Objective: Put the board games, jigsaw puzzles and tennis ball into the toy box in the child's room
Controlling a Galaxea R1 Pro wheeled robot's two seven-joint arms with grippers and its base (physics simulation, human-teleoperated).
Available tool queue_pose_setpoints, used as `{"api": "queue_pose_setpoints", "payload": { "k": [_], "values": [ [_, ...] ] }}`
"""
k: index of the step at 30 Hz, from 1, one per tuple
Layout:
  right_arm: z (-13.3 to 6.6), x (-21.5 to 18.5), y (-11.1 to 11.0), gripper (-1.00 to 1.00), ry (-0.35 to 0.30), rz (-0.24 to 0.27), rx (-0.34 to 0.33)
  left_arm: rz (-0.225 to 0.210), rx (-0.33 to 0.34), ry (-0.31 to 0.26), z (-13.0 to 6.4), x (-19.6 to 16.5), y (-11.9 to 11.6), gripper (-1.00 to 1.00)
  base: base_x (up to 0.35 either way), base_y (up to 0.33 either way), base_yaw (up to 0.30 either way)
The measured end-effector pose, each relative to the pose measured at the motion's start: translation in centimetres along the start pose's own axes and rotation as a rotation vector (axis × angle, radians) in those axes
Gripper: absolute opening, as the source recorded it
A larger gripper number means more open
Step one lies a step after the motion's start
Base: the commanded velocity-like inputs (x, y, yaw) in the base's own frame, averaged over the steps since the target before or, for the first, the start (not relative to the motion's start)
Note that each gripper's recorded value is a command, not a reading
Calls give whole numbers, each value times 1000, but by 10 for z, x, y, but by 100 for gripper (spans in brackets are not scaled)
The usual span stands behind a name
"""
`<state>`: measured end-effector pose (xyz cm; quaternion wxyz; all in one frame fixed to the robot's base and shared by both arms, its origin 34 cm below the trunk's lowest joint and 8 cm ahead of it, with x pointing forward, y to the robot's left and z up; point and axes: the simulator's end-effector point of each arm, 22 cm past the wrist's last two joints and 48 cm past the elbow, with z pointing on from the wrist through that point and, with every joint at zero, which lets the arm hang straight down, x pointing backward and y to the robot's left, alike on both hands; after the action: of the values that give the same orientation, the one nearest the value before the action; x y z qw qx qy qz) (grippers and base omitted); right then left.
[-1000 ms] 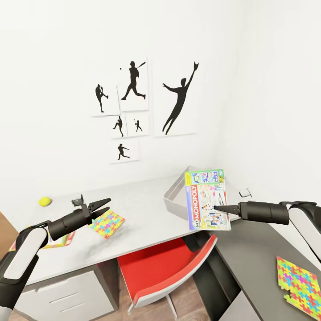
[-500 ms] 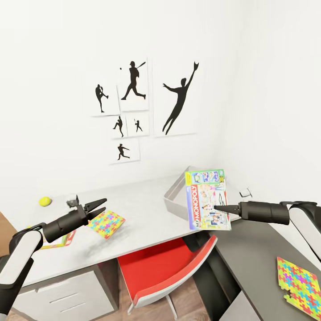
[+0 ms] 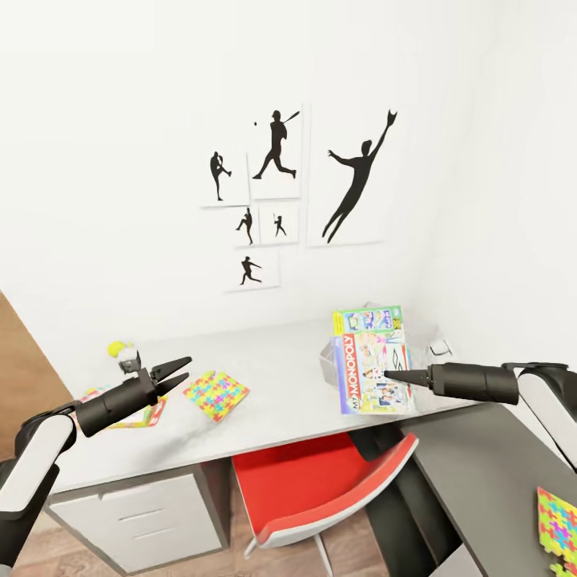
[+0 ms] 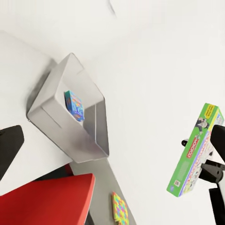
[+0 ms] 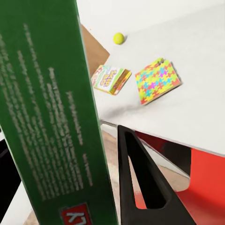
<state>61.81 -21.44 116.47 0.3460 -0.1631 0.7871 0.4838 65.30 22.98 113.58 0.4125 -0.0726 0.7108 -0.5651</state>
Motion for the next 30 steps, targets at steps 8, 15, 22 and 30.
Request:
{"api": "queue_pose_setpoints", "payload": {
  "k": [8, 15, 22, 30],
  "values": [
    [0, 1, -2, -100, 4, -4, 9, 3, -4, 1, 0, 0, 1, 100, 0, 0, 294],
    [0, 1, -2, -100, 4, -4, 10, 3, -6, 2, 0, 1, 1, 100, 3, -3, 286],
    [0, 1, -1, -100, 2, -3, 5, 5, -6, 1, 0, 1, 1, 100, 108, -118, 111],
    [0, 0, 0, -100, 2, -7, 7, 5, -5, -1, 0, 0, 1, 100, 193, -190, 25]
  ]
}}
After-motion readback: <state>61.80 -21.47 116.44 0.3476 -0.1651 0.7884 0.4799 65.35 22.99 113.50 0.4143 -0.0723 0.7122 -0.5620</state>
